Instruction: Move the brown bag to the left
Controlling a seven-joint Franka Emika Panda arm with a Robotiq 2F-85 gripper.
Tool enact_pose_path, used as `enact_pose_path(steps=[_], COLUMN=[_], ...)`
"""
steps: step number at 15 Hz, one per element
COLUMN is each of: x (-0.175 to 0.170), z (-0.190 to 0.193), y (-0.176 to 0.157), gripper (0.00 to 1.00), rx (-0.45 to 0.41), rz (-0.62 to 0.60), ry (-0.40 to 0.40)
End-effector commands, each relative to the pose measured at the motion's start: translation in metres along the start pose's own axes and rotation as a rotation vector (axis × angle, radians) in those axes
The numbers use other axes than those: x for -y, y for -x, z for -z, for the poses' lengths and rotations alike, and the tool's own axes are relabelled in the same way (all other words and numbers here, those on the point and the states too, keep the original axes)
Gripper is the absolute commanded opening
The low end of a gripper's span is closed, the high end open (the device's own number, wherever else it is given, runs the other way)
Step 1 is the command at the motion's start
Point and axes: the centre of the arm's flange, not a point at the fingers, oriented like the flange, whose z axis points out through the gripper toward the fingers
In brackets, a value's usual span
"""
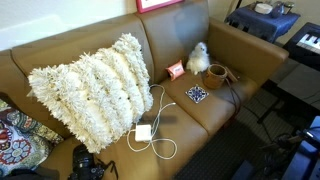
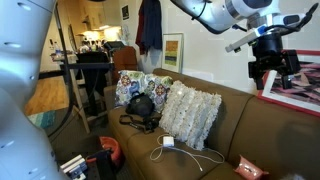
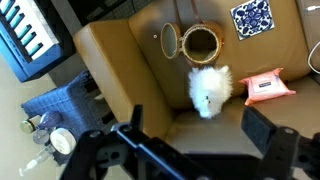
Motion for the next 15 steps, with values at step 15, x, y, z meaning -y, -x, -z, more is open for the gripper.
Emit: enact_pose_path(steps=[15], x=[0.036], z=[-0.201], y=[-0.004], gripper=[1.00], rx=[0.154], rz=[0.035], ry=[0.075])
